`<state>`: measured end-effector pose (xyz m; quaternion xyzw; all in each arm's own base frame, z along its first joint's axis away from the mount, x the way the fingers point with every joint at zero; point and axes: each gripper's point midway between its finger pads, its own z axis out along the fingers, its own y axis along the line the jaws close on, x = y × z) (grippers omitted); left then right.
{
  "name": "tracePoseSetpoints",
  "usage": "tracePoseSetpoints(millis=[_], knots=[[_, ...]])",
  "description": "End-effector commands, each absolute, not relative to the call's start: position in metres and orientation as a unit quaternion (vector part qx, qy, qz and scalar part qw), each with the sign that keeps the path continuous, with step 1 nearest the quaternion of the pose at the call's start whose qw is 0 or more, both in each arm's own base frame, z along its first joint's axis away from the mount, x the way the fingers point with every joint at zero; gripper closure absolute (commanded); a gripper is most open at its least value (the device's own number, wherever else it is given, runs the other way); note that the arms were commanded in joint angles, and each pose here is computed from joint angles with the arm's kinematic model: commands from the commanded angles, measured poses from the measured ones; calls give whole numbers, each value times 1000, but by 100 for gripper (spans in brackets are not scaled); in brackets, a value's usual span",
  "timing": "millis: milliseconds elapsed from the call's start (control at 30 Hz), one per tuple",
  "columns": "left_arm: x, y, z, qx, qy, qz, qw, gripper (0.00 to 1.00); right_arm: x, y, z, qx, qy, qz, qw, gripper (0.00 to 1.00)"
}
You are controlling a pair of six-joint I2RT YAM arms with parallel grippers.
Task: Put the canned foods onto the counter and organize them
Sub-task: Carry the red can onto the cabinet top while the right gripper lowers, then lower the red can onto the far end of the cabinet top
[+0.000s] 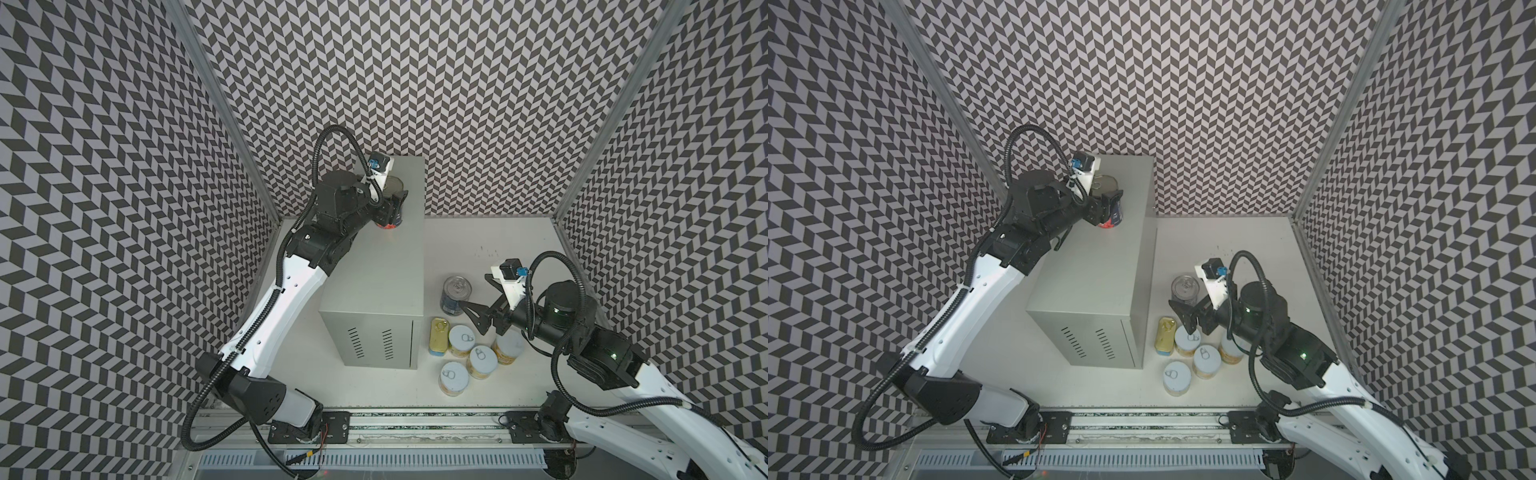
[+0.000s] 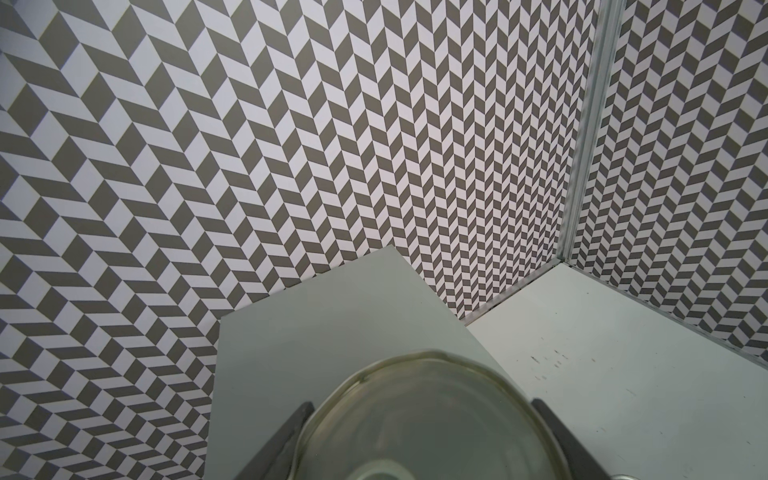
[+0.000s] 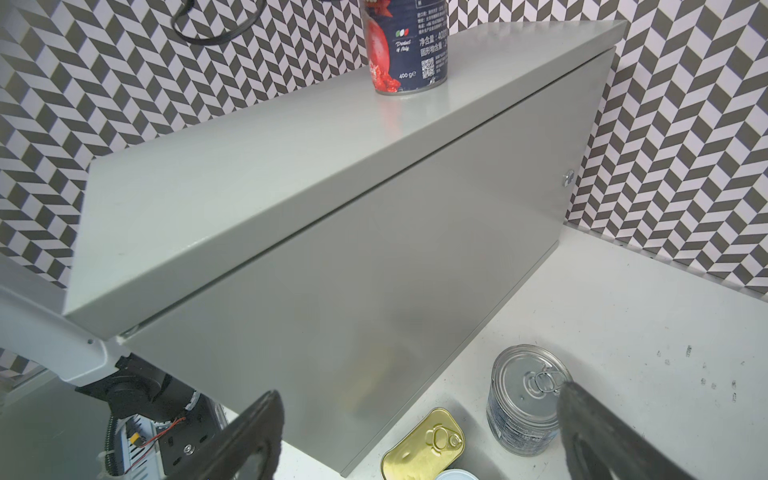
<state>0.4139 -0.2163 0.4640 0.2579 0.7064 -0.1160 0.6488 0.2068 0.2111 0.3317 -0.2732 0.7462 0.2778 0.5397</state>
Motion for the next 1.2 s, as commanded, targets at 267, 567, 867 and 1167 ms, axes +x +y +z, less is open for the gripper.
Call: tracePoseSetpoints(millis=[267, 567, 867, 1167], knots=[[486, -185, 521, 253, 646, -56, 718, 46, 209, 207, 334, -254, 746, 278, 550, 1], [525, -172, 517, 259, 637, -51, 724, 45, 215, 208, 326, -247, 758, 268, 541, 1], [545, -173, 512, 271, 626, -63, 729, 44, 221, 209, 318, -241, 766, 260, 537, 0], [563, -176, 492, 274, 636, -68, 718, 44, 226, 211, 312, -240, 771, 253, 533, 1]])
